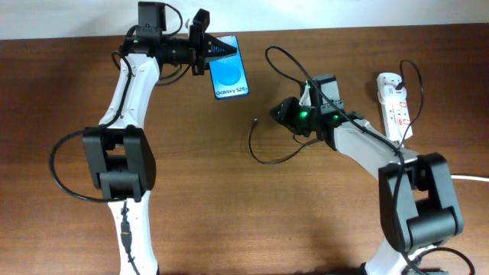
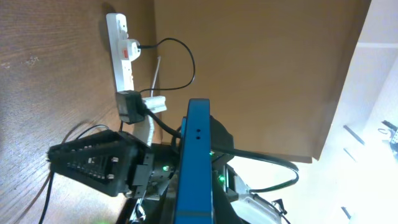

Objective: Plug charger to phone and switch on socket
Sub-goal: 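Grasp the black cable's USB-C plug with the right gripper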

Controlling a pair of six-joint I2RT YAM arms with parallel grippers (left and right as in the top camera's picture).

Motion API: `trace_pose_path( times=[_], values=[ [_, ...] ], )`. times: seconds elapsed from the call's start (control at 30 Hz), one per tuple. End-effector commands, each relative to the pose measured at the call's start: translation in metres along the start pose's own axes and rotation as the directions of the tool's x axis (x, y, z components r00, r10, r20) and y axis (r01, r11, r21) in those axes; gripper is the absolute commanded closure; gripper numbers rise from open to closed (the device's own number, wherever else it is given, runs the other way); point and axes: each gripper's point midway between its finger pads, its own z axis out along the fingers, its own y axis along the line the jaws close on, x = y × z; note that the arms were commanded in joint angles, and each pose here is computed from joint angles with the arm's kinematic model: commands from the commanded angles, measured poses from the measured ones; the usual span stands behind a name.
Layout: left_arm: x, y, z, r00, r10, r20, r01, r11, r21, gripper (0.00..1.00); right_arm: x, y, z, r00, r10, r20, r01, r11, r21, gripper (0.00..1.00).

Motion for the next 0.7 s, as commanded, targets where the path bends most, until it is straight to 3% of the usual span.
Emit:
trace_pose_path(
  times=[0.0, 0.13, 0.43, 0.67],
  values=[
    [0.004, -0.013, -0.006, 0.999, 0.035, -0.018, -0.034, 0.999, 0.035, 1.00, 0.006, -0.004, 0.015, 1.000, 0.007, -0.020, -0.007, 1.000, 0.000, 0.64],
    [0.002, -0.011, -0.015, 0.999, -0.034, -0.002, 0.034, 0.999, 0.033, 1.00, 0.013, 0.001, 0.029, 1.000, -0.026, -0.015, 0.026, 1.000, -0.002, 0.64],
    [0.001, -0.010, -0.018, 0.999, -0.042, 0.004, 0.042, 0.999, 0.034, 1.00, 0.051, -0.007, 0.079, 0.996, -0.006, -0.085, 0.005, 1.000, -0.008, 0.65],
    [0.001, -0.010, -0.018, 0.999, -0.042, 0.004, 0.042, 0.999, 0.033, 1.00, 0.066, -0.013, 0.092, 0.992, 0.014, -0.122, -0.015, 1.000, -0.005, 0.67]
  ],
)
